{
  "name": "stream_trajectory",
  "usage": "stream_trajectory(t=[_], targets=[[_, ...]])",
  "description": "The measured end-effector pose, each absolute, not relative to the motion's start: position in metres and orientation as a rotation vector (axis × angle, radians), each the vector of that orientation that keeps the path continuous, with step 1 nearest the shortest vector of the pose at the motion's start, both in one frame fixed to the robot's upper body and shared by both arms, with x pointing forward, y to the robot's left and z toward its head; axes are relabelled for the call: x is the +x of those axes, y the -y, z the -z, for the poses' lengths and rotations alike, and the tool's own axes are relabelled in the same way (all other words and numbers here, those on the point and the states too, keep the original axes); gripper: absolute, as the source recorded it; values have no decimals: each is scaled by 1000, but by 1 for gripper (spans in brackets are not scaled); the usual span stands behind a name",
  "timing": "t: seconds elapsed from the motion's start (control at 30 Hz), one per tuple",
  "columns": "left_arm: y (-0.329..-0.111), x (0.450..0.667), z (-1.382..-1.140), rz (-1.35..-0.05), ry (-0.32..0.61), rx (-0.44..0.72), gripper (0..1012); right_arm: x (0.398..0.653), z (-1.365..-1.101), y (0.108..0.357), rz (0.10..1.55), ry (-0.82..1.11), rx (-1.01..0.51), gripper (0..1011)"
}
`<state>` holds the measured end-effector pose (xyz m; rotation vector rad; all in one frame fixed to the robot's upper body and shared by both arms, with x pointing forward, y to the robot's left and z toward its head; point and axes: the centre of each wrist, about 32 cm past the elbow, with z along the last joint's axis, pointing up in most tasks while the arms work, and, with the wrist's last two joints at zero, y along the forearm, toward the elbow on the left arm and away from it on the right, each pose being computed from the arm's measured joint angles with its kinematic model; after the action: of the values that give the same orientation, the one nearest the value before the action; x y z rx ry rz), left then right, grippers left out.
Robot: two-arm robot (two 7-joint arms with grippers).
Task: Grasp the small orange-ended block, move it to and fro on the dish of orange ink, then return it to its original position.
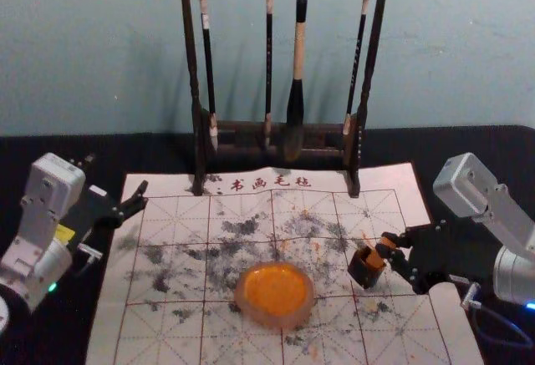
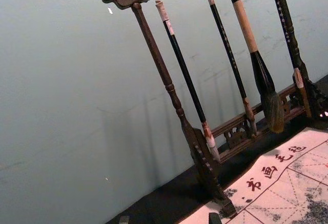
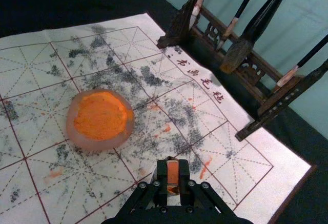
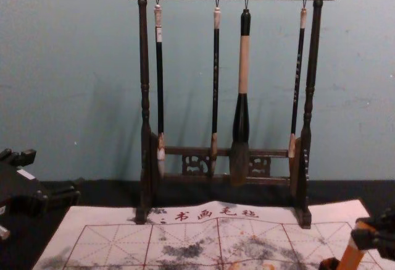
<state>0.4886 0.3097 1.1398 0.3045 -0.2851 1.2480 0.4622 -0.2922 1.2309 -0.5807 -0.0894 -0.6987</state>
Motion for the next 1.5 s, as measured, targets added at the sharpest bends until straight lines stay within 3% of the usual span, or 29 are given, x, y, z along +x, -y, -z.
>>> stream_trajectory(t=[1.5], targets=[[-310, 489, -1140, -1248, 285, 305, 1001, 482, -1210, 281, 672, 28, -646, 91]])
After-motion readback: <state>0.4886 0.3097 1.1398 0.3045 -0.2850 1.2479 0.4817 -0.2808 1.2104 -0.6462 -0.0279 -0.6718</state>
